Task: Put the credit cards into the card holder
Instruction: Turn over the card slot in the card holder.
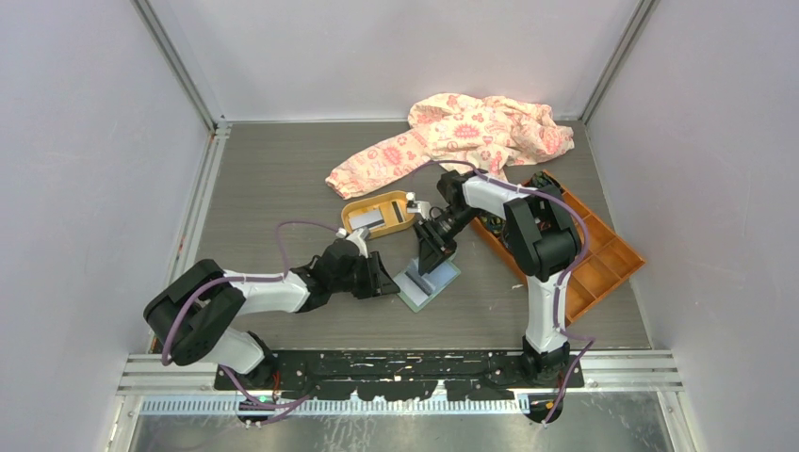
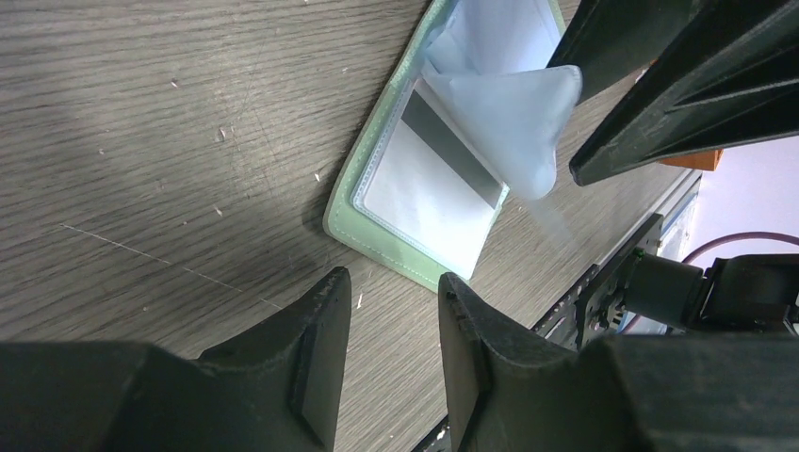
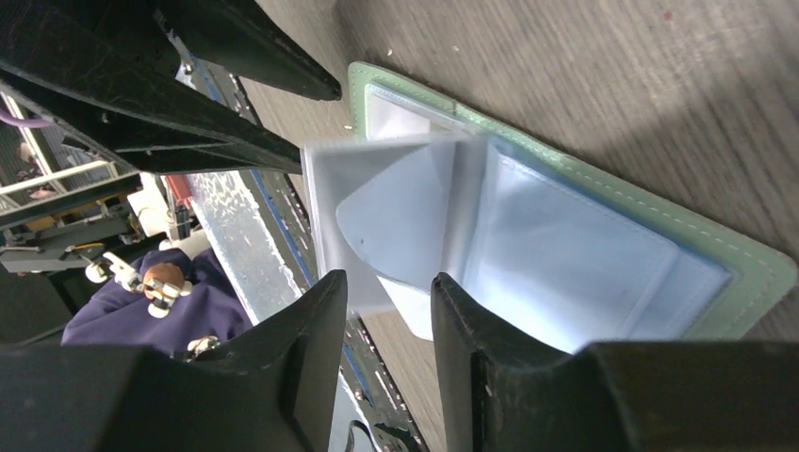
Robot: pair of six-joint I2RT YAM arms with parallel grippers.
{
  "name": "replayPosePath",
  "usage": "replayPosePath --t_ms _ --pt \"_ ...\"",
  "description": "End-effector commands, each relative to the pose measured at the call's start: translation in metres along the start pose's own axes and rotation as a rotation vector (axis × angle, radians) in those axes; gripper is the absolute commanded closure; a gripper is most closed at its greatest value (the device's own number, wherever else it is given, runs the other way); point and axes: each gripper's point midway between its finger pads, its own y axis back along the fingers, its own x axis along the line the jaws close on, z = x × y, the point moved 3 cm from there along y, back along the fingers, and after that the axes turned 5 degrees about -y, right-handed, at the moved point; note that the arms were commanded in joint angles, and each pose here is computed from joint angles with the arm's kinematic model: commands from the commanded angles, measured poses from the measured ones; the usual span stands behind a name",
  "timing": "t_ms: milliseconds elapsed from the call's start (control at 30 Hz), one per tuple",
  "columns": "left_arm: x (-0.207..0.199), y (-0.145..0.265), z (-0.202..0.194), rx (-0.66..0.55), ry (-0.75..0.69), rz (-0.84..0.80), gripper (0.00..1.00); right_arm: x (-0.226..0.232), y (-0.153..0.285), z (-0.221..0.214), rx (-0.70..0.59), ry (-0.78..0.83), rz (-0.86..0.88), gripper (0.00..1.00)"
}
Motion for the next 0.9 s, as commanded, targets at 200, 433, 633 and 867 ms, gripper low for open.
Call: replayPosePath --t_ms 200,433,633,867 --pt "-0.019 0.006 0.015 -0.057 -0.028 -0.056 0.61 -0.002 0.007 0.014 -0.049 0.080 -0.117 0.59" --pt "-0.021 0.017 0.017 -0.080 -0.041 -0.060 0.61 -0.022 0.028 0.021 -0.078 0.184 -0.431 0.61" --pt "-0.022 0.036 0.026 -0.162 -0.099 -0.062 0.62 -0.009 0.069 0.033 -0.242 0.351 -0.626 0.58" --pt "-0.019 0.069 0.041 -0.305 -0.197 -0.060 0.52 0.010 0.093 0.039 -0.407 0.552 -0.676 0.48"
